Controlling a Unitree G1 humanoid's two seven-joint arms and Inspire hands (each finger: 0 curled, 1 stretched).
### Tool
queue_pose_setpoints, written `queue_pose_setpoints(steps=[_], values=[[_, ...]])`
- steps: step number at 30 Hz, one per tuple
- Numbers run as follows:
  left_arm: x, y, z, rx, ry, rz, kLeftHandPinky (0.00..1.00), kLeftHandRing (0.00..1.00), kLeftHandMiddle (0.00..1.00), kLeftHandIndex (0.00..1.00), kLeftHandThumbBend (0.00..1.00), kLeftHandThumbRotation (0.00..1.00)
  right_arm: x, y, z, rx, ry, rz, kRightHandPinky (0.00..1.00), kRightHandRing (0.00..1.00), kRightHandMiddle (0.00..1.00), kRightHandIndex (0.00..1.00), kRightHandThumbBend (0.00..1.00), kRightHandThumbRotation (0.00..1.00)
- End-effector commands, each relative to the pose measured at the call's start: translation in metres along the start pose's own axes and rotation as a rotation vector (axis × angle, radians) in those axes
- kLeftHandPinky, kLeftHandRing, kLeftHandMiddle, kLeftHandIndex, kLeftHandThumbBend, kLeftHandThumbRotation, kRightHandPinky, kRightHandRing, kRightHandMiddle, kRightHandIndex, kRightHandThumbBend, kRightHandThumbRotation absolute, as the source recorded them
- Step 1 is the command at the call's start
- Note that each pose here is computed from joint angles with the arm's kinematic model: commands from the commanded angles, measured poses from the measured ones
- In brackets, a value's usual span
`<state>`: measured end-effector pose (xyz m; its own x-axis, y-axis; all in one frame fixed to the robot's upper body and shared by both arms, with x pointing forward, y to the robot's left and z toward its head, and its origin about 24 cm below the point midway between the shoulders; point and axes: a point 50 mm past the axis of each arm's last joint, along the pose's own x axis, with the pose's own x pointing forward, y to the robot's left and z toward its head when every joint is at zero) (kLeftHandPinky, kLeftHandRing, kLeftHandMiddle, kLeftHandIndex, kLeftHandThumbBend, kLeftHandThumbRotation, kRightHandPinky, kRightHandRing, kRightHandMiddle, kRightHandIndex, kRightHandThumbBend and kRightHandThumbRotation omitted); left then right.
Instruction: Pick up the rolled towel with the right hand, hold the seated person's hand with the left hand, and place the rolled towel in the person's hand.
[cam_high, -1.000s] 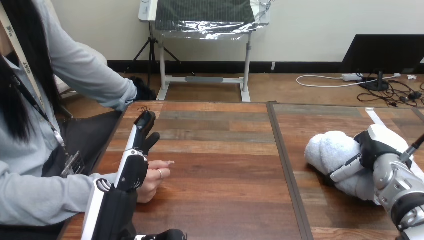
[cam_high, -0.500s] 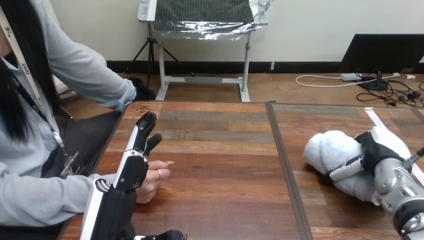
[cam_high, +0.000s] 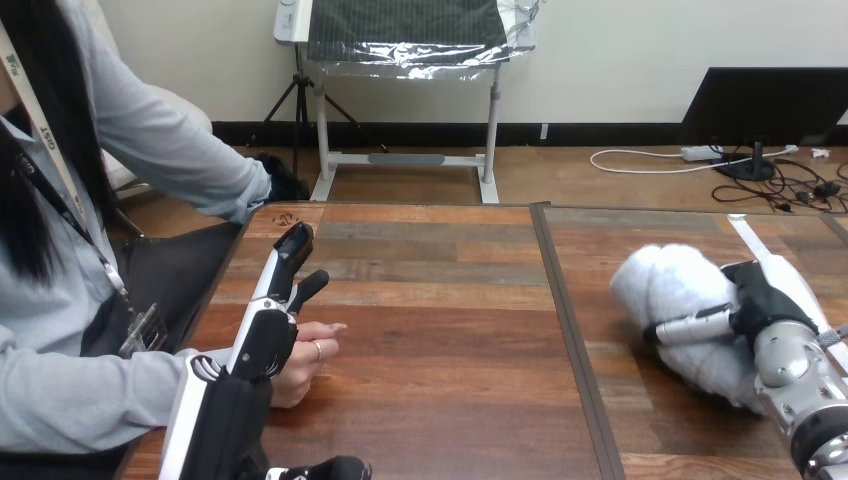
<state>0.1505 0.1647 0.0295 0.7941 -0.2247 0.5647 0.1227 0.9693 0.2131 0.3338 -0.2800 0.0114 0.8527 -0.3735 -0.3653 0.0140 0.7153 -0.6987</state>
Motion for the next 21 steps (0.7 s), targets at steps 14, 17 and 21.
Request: queue_pose_setpoints(steps=[14,17,21], values=[[0.014,0.006,0.008,0.089,-0.041,-0.021,0.87,0.95,0.98,0.97,1.0,0.7,0.0,0.005,0.043,0.449,-0.175,0.044,0.44,0.48,0.52,0.5,0.82,0.0],[0.014,0.007,0.007,0.107,-0.024,-0.022,0.84,0.94,0.97,0.97,1.0,0.68,0.0,0.005,0.048,0.543,-0.207,0.061,0.43,0.47,0.52,0.49,0.81,0.0],[0.014,0.007,0.007,0.129,0.0,-0.015,0.86,0.93,0.96,0.97,1.0,0.64,-0.001,0.005,0.053,0.615,-0.24,0.081,0.41,0.45,0.51,0.48,0.79,0.0]])
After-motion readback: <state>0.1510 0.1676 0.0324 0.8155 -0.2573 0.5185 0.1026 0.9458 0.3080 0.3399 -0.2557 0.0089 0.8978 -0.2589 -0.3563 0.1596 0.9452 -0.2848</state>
